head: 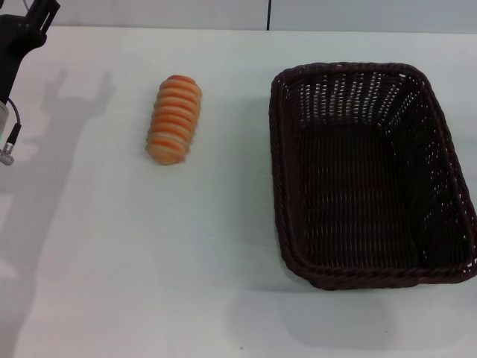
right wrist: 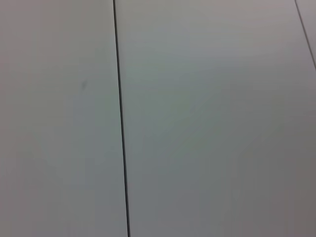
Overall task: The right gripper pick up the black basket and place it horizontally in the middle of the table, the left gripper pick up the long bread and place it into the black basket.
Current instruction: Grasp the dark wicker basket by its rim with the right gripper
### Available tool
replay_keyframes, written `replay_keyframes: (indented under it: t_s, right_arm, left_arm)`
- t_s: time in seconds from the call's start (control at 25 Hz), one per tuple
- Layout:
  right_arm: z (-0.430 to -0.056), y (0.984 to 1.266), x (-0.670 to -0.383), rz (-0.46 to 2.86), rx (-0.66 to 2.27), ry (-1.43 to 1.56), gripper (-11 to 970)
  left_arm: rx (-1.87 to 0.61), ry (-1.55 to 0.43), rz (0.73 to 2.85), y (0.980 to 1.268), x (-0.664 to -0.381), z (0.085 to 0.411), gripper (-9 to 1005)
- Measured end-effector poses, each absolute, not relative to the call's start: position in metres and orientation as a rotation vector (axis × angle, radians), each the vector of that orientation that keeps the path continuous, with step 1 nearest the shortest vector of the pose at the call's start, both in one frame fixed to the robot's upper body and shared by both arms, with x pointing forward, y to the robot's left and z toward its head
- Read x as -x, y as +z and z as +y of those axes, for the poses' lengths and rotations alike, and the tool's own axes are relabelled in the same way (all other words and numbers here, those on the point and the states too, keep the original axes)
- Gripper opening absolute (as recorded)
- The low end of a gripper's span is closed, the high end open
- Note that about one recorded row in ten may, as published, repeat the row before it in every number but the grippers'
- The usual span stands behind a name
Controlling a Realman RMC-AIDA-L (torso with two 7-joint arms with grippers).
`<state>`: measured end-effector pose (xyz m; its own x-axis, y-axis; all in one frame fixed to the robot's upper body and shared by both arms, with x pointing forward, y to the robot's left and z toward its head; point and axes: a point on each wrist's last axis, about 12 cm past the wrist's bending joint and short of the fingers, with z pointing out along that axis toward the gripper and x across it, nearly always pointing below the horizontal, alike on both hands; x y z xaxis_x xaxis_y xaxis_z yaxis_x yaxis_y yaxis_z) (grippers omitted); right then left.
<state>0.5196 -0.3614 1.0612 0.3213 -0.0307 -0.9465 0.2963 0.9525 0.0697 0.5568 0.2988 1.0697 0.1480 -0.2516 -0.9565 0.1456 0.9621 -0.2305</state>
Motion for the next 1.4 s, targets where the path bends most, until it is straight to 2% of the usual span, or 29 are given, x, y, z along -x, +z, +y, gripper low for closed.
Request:
replay_keyframes:
  t_s: [0.2,0.36,0.68,1.0,1.4]
  right_arm:
    - [-0.357,1.057,-0.527,1.308,-0.269,-0.176,765]
    - [-0.354,1.066,-0.536,1.425,-0.317,-0.122,764]
    - [-0.354,1.107,-0.553,1.584,-0.305,-0.04,763]
    - [-0.324,1.15,-0.567,1.778,-0.118,0.026,761]
    - [-0.289,1.198,-0.555,1.999,0.023,0.146,760]
  left_arm:
    - [0.089,-0.286,1.396,1.069,-0.557,0.299,835]
    - [0.095,-0.274,1.408,1.07,-0.564,0.301,834]
    - [0.079,-0.274,1.425,1.07,-0.573,0.297,832]
    - [0.087,-0.267,1.417,1.071,-0.572,0.299,830]
    - [0.12,-0.257,1.379,1.071,-0.564,0.309,827]
